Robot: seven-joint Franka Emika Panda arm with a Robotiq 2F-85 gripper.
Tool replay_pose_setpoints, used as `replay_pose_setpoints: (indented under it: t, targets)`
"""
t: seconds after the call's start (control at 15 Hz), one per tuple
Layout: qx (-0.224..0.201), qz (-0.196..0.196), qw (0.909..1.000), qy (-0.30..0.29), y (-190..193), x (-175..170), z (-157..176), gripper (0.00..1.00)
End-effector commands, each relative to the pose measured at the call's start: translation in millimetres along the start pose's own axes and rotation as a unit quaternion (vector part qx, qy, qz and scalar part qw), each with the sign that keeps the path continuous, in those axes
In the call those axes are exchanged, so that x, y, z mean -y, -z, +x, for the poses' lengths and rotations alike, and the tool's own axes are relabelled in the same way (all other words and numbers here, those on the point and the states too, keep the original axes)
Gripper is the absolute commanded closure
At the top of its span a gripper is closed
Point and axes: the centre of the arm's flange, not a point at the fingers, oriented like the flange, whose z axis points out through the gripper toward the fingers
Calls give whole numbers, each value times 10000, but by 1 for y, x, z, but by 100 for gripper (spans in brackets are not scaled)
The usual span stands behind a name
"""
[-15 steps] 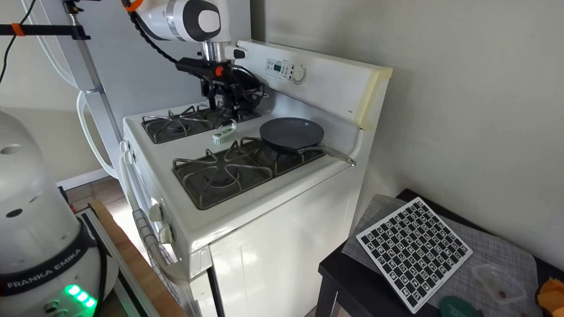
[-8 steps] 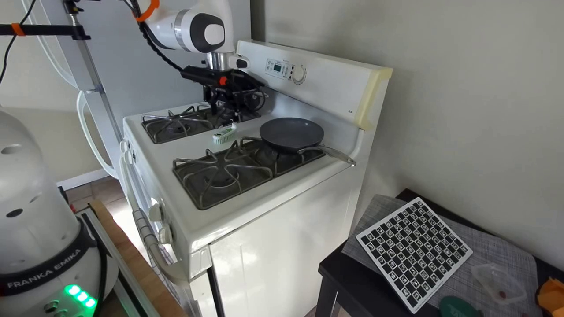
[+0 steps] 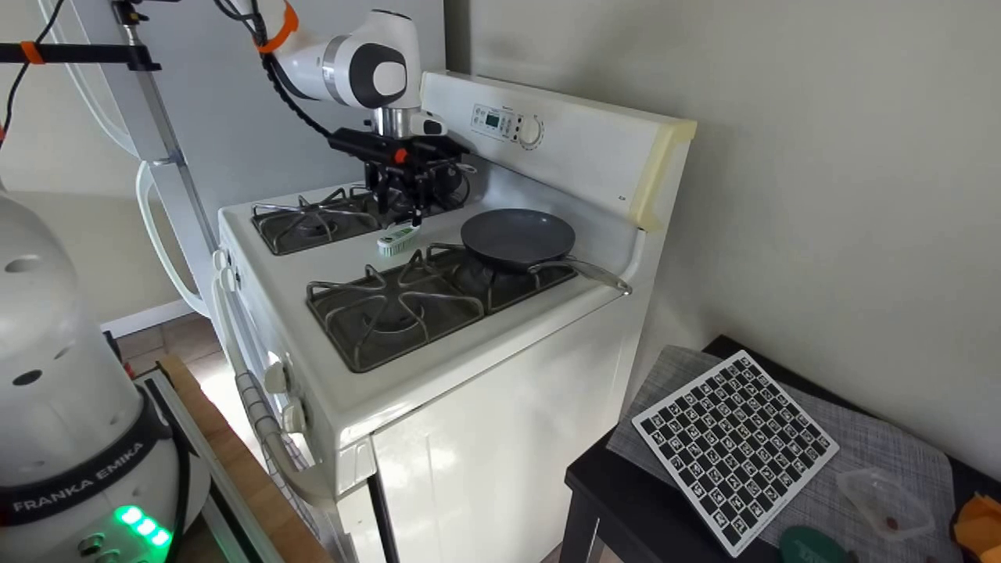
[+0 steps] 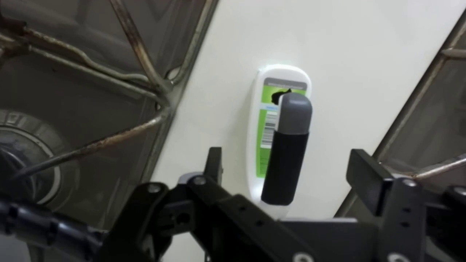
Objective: Use the brush to clean the top of the stove
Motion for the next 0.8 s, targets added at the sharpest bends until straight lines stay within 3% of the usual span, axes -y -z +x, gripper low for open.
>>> replay_pose_setpoints:
  t: [0.0, 0.4, 0.47, 0.73]
  targets:
    - [-22, 63, 10000, -58, -6, 9, 8, 44]
    - [-54, -8, 10000, -76, -4, 11, 11, 96]
    - [-58, -27, 9999, -89, -4, 10, 11, 100]
    - [-62, -81, 9999, -85, 9, 11, 7, 96]
